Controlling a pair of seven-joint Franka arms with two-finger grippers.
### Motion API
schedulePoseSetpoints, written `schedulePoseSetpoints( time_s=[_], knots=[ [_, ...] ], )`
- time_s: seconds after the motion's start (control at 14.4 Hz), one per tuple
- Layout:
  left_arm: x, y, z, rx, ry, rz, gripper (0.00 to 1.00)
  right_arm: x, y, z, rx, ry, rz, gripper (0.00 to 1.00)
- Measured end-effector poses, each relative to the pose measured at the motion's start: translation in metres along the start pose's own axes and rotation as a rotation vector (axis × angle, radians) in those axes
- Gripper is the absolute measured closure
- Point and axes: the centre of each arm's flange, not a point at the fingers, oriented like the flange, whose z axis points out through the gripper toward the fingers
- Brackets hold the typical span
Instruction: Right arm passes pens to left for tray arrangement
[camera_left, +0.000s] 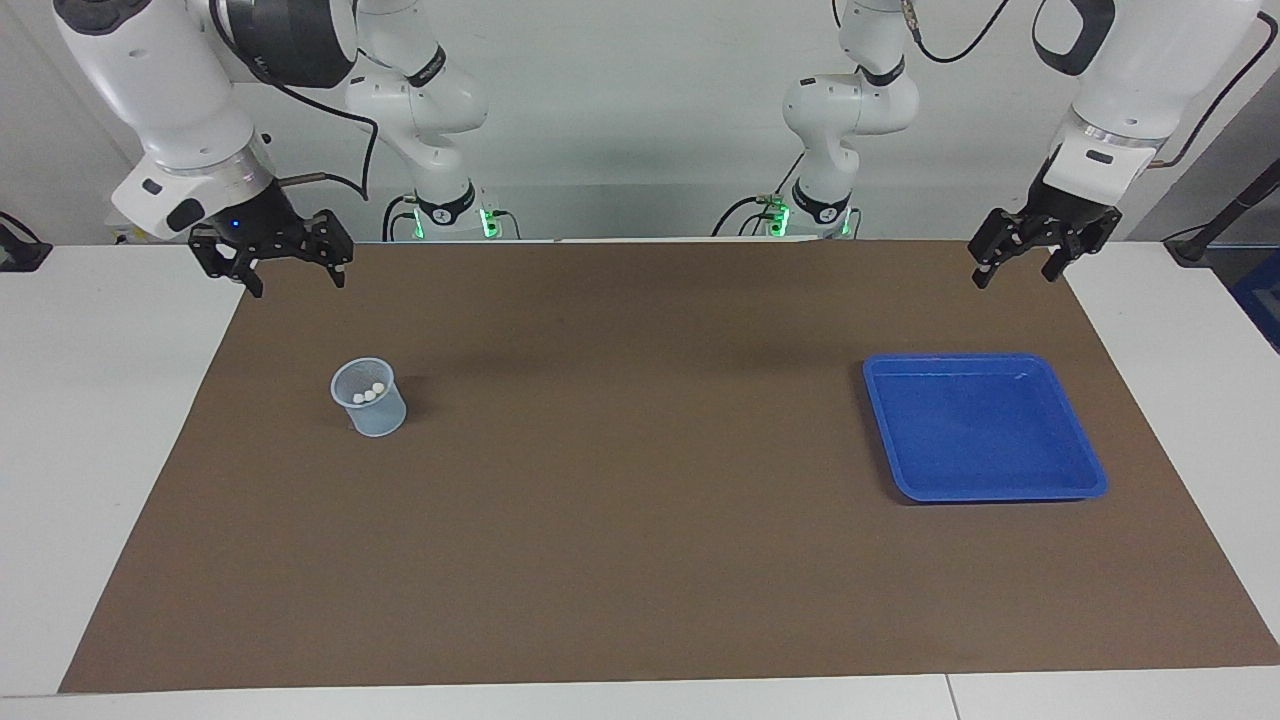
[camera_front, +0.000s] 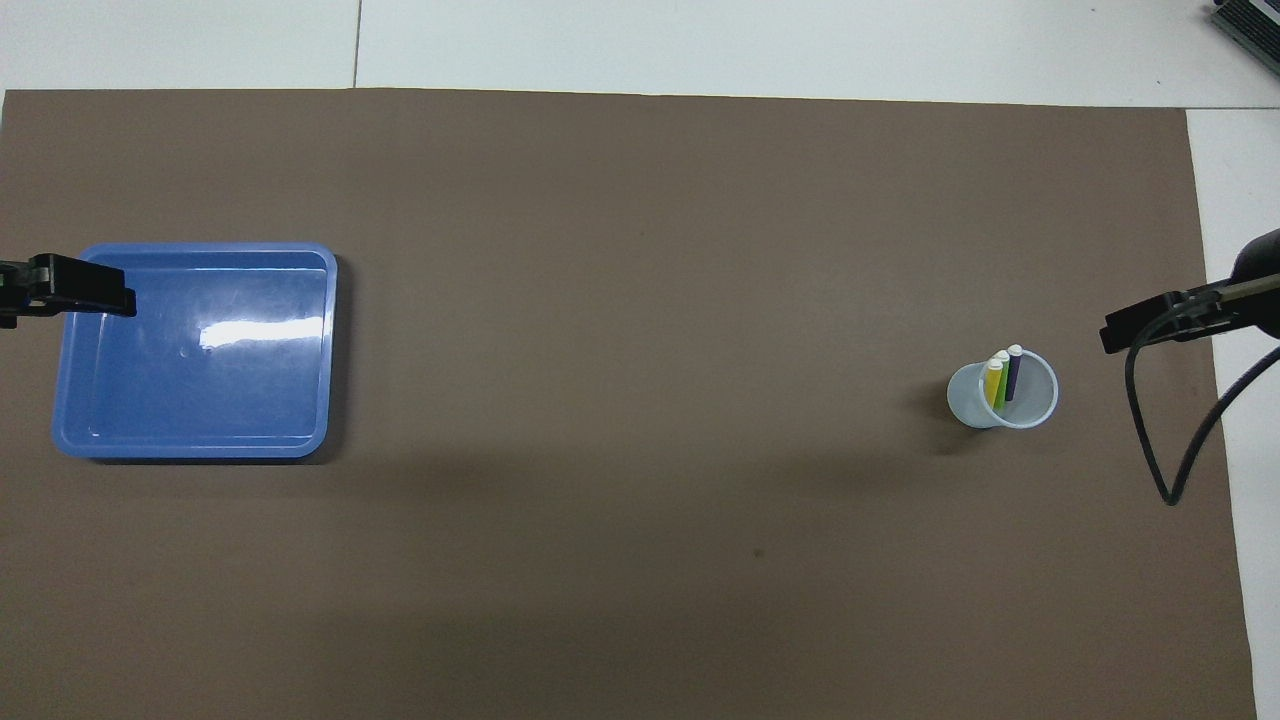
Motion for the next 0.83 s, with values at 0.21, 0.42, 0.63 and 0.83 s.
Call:
schedulePoseSetpoints(
  time_s=[0.21,0.42,0.63,0.83],
  knots=[
    [0.0000,0.0000,0.0000,0.000,0.000,0.000,0.00,0.0000,0.0000,0.0000,0.000,0.000,0.001,0.00],
    [0.0000,0.0000,0.0000,0.000,0.000,0.000,0.00,0.0000,0.0000,0.0000,0.000,0.000,0.002,0.00],
    [0.0001,0.0000,0.0000,0.000,0.001,0.000,0.00,0.0000,0.0002,0.0000,0.000,0.000,0.002,0.00],
    [0.0001,0.0000,-0.0001,0.000,0.001,0.000,0.00,-0.0005,0.0027,0.0005,0.000,-0.001,0.007,0.00]
  ],
)
